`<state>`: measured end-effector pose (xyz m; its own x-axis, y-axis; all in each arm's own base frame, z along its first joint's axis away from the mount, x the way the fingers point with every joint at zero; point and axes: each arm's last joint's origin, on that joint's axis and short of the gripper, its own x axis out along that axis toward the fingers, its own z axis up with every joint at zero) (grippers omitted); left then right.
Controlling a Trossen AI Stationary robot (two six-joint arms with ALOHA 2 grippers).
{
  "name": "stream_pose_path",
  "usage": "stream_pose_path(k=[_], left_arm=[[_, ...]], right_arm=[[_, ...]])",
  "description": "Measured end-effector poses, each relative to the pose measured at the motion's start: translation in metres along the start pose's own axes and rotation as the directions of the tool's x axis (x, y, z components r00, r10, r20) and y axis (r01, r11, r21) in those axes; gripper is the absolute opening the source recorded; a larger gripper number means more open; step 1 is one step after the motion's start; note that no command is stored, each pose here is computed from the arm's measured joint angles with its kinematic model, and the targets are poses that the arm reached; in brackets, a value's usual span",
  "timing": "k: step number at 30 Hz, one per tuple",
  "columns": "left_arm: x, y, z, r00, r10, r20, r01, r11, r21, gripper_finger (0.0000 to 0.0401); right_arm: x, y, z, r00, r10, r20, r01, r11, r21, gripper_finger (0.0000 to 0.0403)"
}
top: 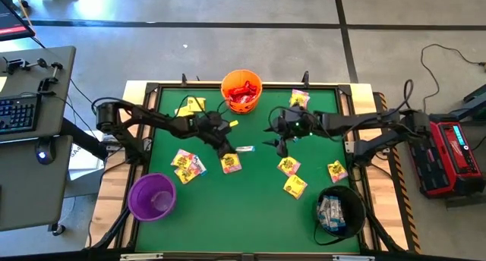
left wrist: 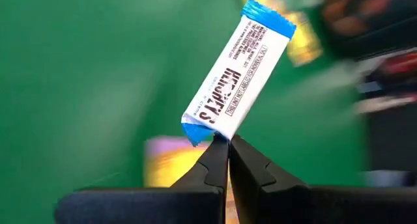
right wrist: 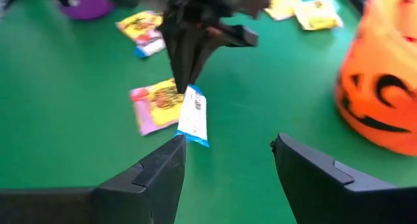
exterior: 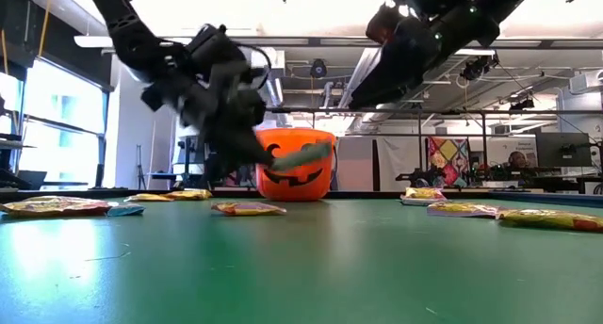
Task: Sort candy by brand, put in halloween buckets
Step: Put the white chocolate bar into the black bucket
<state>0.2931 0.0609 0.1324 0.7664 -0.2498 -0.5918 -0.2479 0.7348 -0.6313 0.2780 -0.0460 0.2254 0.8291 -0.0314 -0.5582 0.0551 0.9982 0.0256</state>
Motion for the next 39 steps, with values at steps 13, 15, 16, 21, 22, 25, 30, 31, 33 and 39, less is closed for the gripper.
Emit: stream_pose_path(k=[13,15,16,21,22,25,30,31,33,39], left_arm=[[-0.014,-0.019,0.049,0.934,-0.357,-0.006,0.355,0.932,-0.077,0.0001],[-0.016,-0.018,0.050,0.928,-0.372,-0.014,0.369,0.925,-0.094,0.0000],[-0.016,-0.017,0.050,0.926,-0.378,-0.017,0.375,0.922,-0.097,0.0000],[-0.017,-0.017,0.050,0.918,-0.396,-0.029,0.388,0.910,-0.146,0.0000],[-0.017,-0.017,0.050,0.918,-0.396,-0.029,0.387,0.908,-0.157,0.0000],[-0.017,-0.019,0.051,0.914,-0.406,-0.022,0.396,0.902,-0.174,0.0000],[-0.019,-0.024,0.057,0.888,-0.460,0.011,0.456,0.878,-0.148,0.0000],[-0.020,-0.025,0.059,0.883,-0.469,0.017,0.467,0.873,-0.144,0.0000],[-0.021,-0.028,0.061,0.871,-0.490,0.031,0.489,0.863,-0.128,0.0000],[-0.025,-0.033,0.067,0.849,-0.523,0.077,0.528,0.839,-0.133,0.0000]], right_arm=[[-0.003,0.038,0.022,0.998,0.037,0.049,-0.029,0.988,-0.154,0.0220],[-0.005,0.041,0.026,0.998,0.043,0.054,-0.034,0.987,-0.155,0.0220],[-0.006,0.043,0.029,0.998,0.047,0.050,-0.039,0.987,-0.155,0.0220],[-0.016,0.047,0.049,0.999,0.052,0.015,-0.049,0.985,-0.163,0.0220],[-0.019,0.047,0.053,0.999,0.043,0.001,-0.042,0.985,-0.166,0.0220],[-0.027,0.047,0.066,1.000,0.025,-0.018,-0.028,0.983,-0.179,0.0220],[-0.032,0.046,0.072,0.998,0.065,-0.023,-0.068,0.981,-0.181,0.0220],[-0.032,0.047,0.071,0.997,0.079,-0.027,-0.082,0.980,-0.179,0.0220],[-0.031,0.047,0.069,0.996,0.083,-0.039,-0.089,0.977,-0.193,0.0220],[-0.027,0.046,0.067,0.997,0.065,-0.052,-0.076,0.959,-0.274,0.0219]])
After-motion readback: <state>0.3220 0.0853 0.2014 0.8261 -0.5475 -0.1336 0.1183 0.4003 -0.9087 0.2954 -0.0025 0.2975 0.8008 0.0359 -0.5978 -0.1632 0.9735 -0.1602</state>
